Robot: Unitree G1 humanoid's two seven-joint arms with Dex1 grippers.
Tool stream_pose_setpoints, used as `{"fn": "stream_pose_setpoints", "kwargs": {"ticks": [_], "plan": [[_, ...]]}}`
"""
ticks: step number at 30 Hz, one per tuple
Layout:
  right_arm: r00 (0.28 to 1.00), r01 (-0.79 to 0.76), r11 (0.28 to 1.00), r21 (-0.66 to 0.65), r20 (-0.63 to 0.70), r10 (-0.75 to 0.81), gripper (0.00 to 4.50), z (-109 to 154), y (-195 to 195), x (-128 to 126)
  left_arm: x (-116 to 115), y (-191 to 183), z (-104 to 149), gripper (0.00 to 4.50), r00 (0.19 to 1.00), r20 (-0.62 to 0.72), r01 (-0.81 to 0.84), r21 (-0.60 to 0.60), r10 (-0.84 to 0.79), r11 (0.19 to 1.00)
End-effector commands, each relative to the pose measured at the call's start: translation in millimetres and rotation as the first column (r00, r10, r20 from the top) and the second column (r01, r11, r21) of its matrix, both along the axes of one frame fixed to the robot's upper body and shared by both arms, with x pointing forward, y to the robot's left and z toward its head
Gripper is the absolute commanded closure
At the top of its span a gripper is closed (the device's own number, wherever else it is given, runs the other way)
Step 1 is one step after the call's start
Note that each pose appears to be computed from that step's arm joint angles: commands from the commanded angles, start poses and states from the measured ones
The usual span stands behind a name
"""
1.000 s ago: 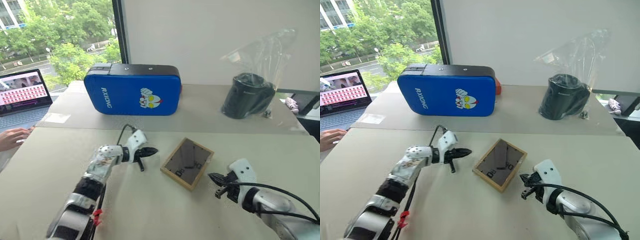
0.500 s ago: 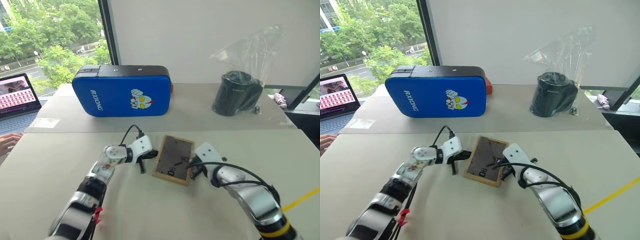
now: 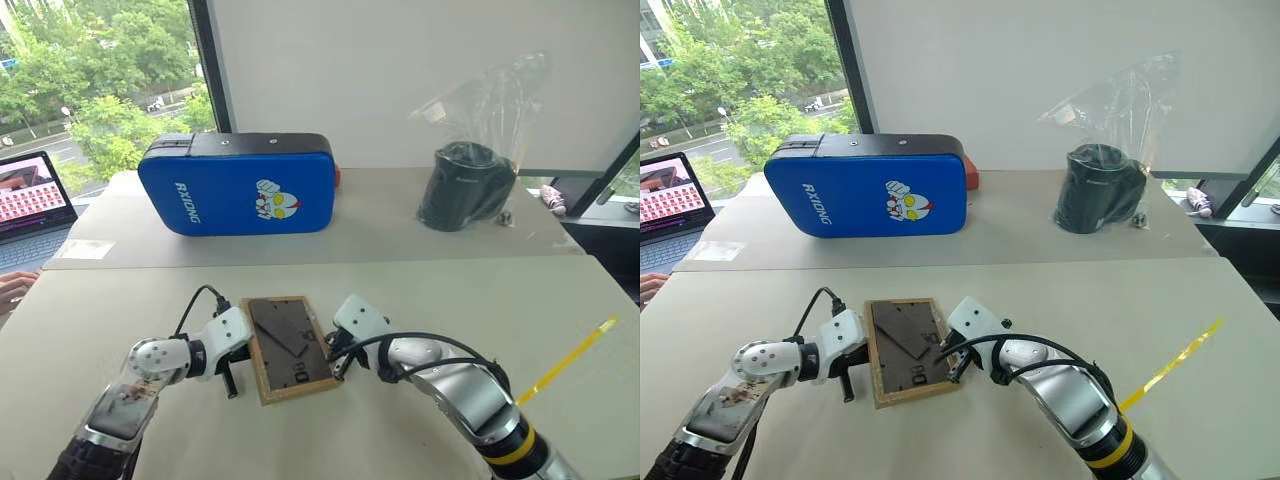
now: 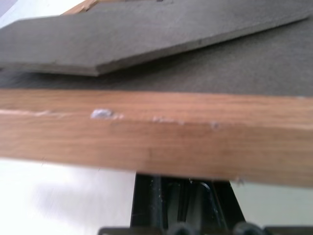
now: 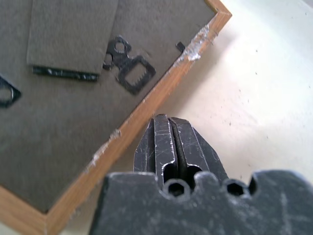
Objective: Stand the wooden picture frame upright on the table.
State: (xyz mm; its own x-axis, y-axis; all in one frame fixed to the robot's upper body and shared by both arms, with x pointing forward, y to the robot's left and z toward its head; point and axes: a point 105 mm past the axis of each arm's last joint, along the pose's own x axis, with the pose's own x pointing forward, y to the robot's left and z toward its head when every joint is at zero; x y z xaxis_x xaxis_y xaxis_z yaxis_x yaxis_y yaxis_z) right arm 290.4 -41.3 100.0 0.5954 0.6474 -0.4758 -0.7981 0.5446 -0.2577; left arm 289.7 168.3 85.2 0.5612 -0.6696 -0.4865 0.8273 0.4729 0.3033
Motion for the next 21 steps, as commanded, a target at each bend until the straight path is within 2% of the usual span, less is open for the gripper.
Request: {"fn": "stream_pose_setpoints", "kwargs": {"ticks": [1,9,15,21], "plan": [[0.999,-0.032,0.999,0.014,0.014,0.032,4.50,6,3,-5,7,39,-21,4.46,0.987,-0.088,-0.125,0.087,0.132,0.988],[0.995,-0.083,0.996,0.019,-0.045,0.084,4.50,1,9,-15,42,49,-19,4.46,0.994,-0.039,-0.095,0.209,0.105,0.973],[0.992,-0.105,0.994,0.025,-0.067,0.106,4.50,1,9,-15,37,43,-19,4.46,0.997,-0.037,-0.056,0.198,0.064,0.979],[0.986,-0.136,0.989,0.049,-0.090,0.140,4.50,1,17,-18,31,60,-2,4.46,0.991,0.051,-0.134,0.166,0.127,0.977]]}}
